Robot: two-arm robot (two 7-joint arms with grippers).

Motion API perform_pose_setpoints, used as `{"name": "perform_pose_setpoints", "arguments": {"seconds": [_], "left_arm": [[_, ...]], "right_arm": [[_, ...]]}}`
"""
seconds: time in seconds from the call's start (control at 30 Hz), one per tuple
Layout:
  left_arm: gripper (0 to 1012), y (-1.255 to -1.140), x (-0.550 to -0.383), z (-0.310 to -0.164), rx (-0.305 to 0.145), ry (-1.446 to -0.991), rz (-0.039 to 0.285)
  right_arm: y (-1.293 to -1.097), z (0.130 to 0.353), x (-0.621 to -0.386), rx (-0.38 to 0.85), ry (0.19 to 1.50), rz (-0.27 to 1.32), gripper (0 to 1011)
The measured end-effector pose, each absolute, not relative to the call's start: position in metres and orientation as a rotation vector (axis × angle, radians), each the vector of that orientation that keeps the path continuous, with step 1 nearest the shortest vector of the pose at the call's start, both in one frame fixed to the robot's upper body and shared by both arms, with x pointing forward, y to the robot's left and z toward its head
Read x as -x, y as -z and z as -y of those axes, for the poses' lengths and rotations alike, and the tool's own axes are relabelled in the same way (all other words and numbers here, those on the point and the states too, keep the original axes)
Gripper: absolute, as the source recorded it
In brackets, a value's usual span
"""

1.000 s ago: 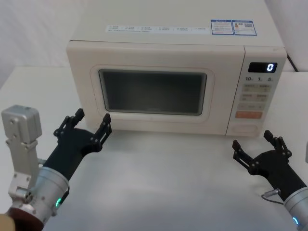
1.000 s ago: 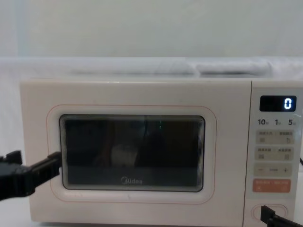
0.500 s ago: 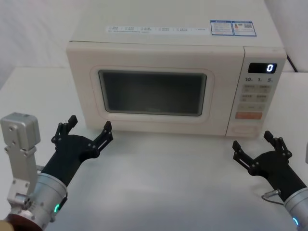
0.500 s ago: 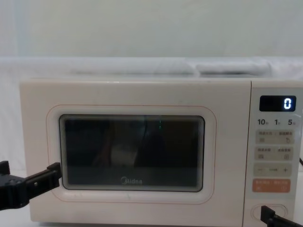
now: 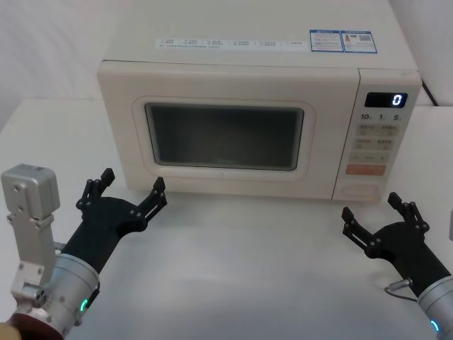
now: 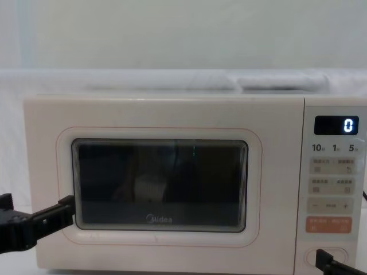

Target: Press the button to open the microwave door with one hand; close the microwave door with the other hand.

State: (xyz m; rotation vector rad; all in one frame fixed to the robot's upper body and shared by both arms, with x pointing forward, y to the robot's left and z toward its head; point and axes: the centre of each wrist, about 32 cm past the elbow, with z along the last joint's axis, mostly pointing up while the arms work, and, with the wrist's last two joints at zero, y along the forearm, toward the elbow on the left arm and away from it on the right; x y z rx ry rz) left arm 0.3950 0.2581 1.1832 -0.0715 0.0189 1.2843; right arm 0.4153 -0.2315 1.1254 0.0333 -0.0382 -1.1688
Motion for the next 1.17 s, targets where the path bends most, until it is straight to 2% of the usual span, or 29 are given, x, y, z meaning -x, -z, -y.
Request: {"name": "perform_pose_setpoints", "arguments": {"seconds": [1.17], "left_arm": [[1001, -1.1837, -0.3953, -0.2579, 0.073, -1.283, -0.019]], "right_arm": [[-1.1254, 0.2315, -0.4153, -0.033, 1.169, 0.038, 1002]]}}
